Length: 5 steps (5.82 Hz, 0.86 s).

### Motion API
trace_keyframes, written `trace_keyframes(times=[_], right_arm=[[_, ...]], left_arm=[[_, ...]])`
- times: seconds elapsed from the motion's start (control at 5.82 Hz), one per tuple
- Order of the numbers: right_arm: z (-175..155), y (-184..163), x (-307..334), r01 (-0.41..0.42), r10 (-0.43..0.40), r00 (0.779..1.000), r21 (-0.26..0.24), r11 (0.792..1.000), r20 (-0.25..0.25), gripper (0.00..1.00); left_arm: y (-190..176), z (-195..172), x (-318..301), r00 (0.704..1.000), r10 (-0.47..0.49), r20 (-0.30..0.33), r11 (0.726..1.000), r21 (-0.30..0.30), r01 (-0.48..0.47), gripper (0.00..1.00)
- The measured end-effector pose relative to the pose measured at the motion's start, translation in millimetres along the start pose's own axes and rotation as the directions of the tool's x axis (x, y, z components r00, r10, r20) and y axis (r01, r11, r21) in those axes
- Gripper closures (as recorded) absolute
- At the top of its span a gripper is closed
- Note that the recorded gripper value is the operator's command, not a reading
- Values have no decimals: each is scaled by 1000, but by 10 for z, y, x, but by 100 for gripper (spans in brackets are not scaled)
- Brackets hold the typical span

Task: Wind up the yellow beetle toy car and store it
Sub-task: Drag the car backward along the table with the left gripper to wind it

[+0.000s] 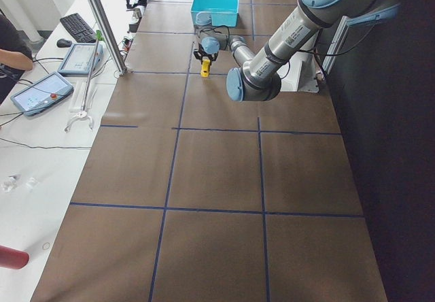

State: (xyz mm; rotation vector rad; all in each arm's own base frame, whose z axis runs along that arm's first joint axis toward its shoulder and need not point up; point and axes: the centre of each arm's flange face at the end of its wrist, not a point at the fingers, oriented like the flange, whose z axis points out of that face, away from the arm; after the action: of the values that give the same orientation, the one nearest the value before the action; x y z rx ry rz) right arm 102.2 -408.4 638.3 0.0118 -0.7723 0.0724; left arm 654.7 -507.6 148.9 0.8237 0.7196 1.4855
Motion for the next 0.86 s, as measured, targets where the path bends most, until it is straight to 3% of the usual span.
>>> trace_keyframes(times=[0.86], right_arm=[[-39, 18, 50, -12, 12, 1000, 10, 1000, 0, 0]], left_arm=[[138, 54, -26, 999, -53, 3, 999, -6, 53, 100]])
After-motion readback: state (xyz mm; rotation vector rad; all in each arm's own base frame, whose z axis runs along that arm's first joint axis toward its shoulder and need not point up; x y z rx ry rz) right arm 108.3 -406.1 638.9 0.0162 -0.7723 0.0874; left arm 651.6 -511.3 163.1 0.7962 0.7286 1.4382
